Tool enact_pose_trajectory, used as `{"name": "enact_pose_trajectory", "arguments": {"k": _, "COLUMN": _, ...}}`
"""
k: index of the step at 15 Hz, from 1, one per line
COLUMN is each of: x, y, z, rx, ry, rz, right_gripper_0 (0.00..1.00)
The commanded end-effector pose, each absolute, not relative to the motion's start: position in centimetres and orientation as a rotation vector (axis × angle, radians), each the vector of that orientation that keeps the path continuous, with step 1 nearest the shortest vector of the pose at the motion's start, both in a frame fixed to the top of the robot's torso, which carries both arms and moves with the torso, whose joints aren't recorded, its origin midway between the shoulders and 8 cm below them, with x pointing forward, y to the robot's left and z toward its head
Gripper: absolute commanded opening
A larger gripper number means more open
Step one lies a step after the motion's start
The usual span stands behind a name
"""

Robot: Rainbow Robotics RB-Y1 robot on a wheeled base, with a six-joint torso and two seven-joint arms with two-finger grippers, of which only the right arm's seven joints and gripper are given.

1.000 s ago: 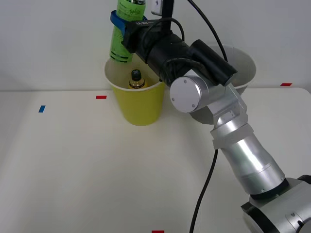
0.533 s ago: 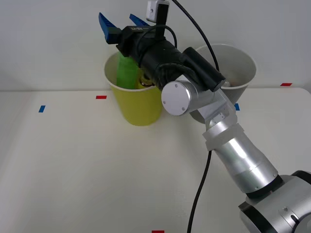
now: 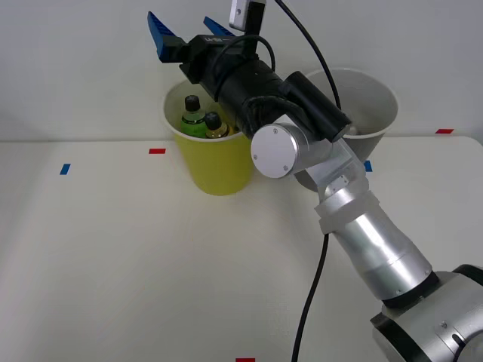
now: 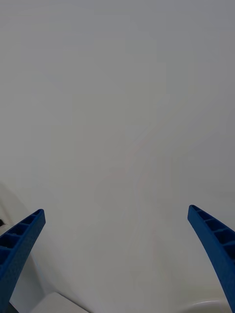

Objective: Put cans in the gray bin, plastic bottles in the light green bin

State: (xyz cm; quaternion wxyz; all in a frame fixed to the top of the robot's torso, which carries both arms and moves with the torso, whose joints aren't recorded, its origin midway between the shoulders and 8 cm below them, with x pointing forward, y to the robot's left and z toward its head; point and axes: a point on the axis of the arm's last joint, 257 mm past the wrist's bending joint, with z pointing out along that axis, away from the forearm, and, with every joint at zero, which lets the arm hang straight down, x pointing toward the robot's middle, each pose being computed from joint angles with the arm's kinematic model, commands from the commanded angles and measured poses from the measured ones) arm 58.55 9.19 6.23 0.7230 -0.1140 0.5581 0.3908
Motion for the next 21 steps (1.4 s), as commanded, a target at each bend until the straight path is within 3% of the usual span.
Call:
{"name": "enact_pose_trajectory", "arguments": {"k": 1, "x": 58.5, "y": 8.6, "z": 6.9, "rx": -0.261, "ry": 1.217, "rz": 0.851, "right_gripper_0": 1.00}}
{"name": "enact_pose_trajectory", "arguments": {"k": 8, "x": 58.9, "y": 7.7, "z": 6.7, "rx": -0.274, "ry": 1.217, "rz": 0.818, "right_gripper_0": 1.00}}
{"name": "enact_pose_trajectory", "arguments": {"k": 11, "x": 58.0, "y": 7.2, "z": 8.1, "rx": -0.270, "ry": 1.190, "rz": 0.853, "right_gripper_0": 1.00}}
{"name": "enact_pose_trajectory", "arguments": {"k": 14, "x": 55.3, "y": 4.7, "z": 9.8, "rx": -0.257, "ry": 1.140, "rz": 0.913, "right_gripper_0": 1.00}}
{"name": "enact_pose_trajectory", "arguments": {"k": 21, "x": 50.0, "y": -2.7, "z": 4.9, "rx": -0.205, "ry": 1.176, "rz": 0.899, "right_gripper_0": 1.00}}
